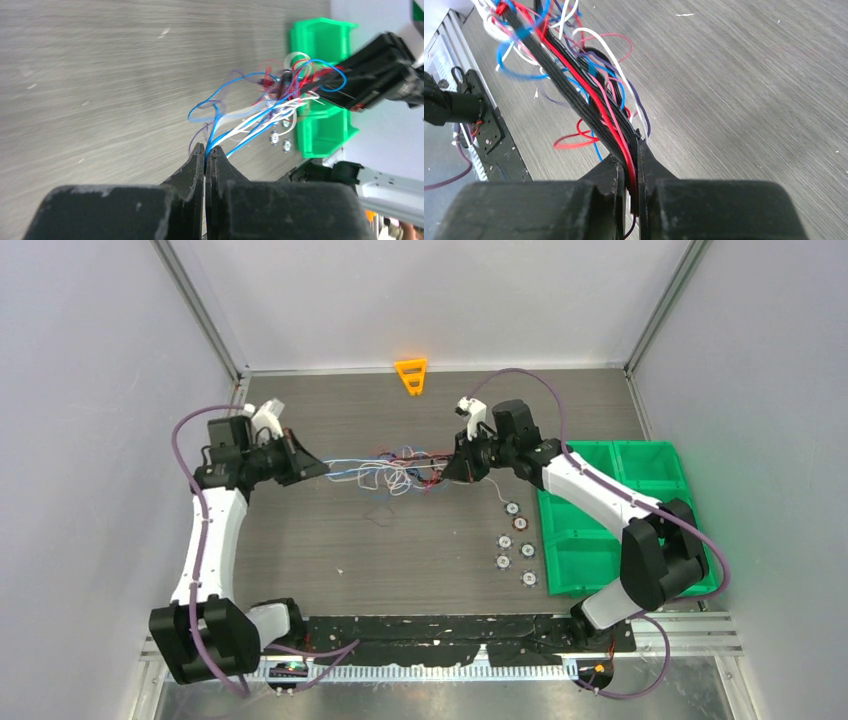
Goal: Untangle the cables
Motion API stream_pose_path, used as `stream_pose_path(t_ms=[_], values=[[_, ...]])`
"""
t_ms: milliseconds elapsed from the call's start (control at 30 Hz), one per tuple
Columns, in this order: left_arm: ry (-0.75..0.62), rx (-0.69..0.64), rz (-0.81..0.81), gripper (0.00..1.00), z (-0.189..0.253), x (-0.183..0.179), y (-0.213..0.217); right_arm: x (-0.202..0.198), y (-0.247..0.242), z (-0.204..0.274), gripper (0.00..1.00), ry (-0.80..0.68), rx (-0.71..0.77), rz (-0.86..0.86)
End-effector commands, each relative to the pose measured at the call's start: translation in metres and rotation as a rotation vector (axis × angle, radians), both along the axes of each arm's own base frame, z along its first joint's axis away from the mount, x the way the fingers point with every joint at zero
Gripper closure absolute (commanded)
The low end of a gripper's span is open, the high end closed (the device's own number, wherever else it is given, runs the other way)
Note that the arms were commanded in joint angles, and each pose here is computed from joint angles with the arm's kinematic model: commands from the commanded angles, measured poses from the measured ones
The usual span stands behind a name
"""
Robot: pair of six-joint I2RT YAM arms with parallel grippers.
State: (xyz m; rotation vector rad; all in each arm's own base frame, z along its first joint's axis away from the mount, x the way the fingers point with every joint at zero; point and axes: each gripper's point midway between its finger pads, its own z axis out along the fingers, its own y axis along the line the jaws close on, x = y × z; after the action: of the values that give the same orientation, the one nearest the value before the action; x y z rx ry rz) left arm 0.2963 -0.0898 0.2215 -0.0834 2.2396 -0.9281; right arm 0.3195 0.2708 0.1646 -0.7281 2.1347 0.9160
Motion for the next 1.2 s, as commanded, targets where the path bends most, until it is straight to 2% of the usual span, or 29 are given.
stream_pose_path(t_ms=[0, 100, 267, 467, 533, 633, 667, 700, 733, 833, 900, 1033, 1167], values=[[0.036, 0.281, 0.309, 1.0, -0.019, -0.001, 0.107, 0.017, -0.068, -0.027, 0.95, 0.007, -0.176, -0.167], [0.007, 0.333, 0.365, 1.0, -0.013, 0.001, 0.137, 0.017, -0.078, -0.036, 0.95, 0.013, -0.209, -0.153], [0.02, 0.363, 0.333, 1.0, -0.018, 0.002, 0.146, 0.016, -0.076, -0.046, 0.95, 0.032, -0.222, -0.107], [-0.029, 0.221, 0.174, 1.0, -0.019, 0.005, 0.112, 0.02, -0.052, -0.036, 0.94, 0.075, -0.145, -0.055], [-0.081, 0.185, 0.136, 1.0, -0.001, 0.005, 0.102, 0.022, -0.044, -0.03, 0.94, 0.066, -0.133, -0.041], [-0.24, 0.192, 0.113, 1.0, 0.055, 0.008, 0.094, 0.028, -0.036, -0.023, 0.93, 0.043, -0.133, -0.042], [-0.282, 0.183, 0.106, 1.0, 0.07, 0.008, 0.091, 0.03, -0.034, -0.027, 0.85, 0.046, -0.141, -0.043], [-0.335, 0.159, 0.076, 1.0, 0.09, 0.006, 0.083, 0.032, -0.03, -0.026, 0.71, 0.036, -0.152, -0.037], [-0.361, 0.141, 0.059, 1.0, 0.104, 0.005, 0.077, 0.033, -0.024, -0.029, 0.64, 0.049, -0.165, -0.022], [-0.395, 0.062, -0.025, 1.0, 0.13, -0.004, 0.053, 0.037, -0.011, -0.023, 0.36, 0.05, -0.186, 0.034], [-0.402, 0.036, -0.072, 1.0, 0.137, -0.01, 0.037, 0.039, 0.001, 0.0, 0.22, 0.026, -0.139, 0.076], [-0.43, 0.044, -0.105, 1.0, 0.144, -0.018, 0.017, 0.031, 0.03, 0.076, 0.02, -0.071, 0.02, 0.172], [-0.442, 0.045, -0.105, 1.0, 0.144, -0.018, 0.006, 0.009, 0.061, 0.146, 0.05, -0.192, 0.127, 0.269]])
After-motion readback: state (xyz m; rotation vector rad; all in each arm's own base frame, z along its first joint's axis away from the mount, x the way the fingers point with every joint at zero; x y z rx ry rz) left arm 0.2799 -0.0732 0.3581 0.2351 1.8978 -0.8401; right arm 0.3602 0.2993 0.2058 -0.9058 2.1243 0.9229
